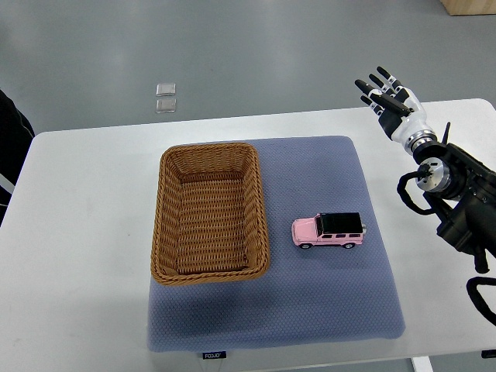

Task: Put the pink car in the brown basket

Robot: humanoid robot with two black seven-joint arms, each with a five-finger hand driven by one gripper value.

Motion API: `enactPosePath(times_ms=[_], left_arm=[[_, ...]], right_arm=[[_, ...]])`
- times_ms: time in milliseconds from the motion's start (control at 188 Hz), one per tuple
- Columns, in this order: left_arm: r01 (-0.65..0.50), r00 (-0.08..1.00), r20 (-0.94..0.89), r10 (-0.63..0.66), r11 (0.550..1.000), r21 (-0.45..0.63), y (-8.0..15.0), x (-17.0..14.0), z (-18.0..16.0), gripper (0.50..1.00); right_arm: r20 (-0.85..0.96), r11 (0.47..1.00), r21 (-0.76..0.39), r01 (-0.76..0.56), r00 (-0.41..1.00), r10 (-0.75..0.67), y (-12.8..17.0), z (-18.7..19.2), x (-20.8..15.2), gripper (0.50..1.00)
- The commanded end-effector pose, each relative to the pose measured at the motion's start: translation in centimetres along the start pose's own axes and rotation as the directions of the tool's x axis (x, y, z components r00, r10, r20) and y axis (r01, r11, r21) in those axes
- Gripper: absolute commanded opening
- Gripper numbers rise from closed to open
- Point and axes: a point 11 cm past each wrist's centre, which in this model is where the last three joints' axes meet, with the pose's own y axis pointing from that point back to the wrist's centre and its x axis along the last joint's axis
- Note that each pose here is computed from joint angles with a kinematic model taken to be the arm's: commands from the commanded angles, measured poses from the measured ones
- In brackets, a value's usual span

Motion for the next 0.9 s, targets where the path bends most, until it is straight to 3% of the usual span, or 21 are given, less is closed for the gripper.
enactPosePath(times_ms=[0, 897], left_arm=[[0.0, 1.0, -0.001, 0.0, 1.0, 0.0, 0.0, -0.01, 0.01, 1.0], [-0.018, 1.0, 0.01, 0.018, 1.0, 0.001, 0.0, 0.43, -0.01, 1.0]], right_arm=[[0.001, 1.0, 0.0, 0.0, 1.0, 0.0, 0.0, 0.0, -0.01, 0.907], [-0.002, 1.0, 0.002, 0.0, 1.0, 0.0, -0.02, -0.15, 0.05, 0.907]])
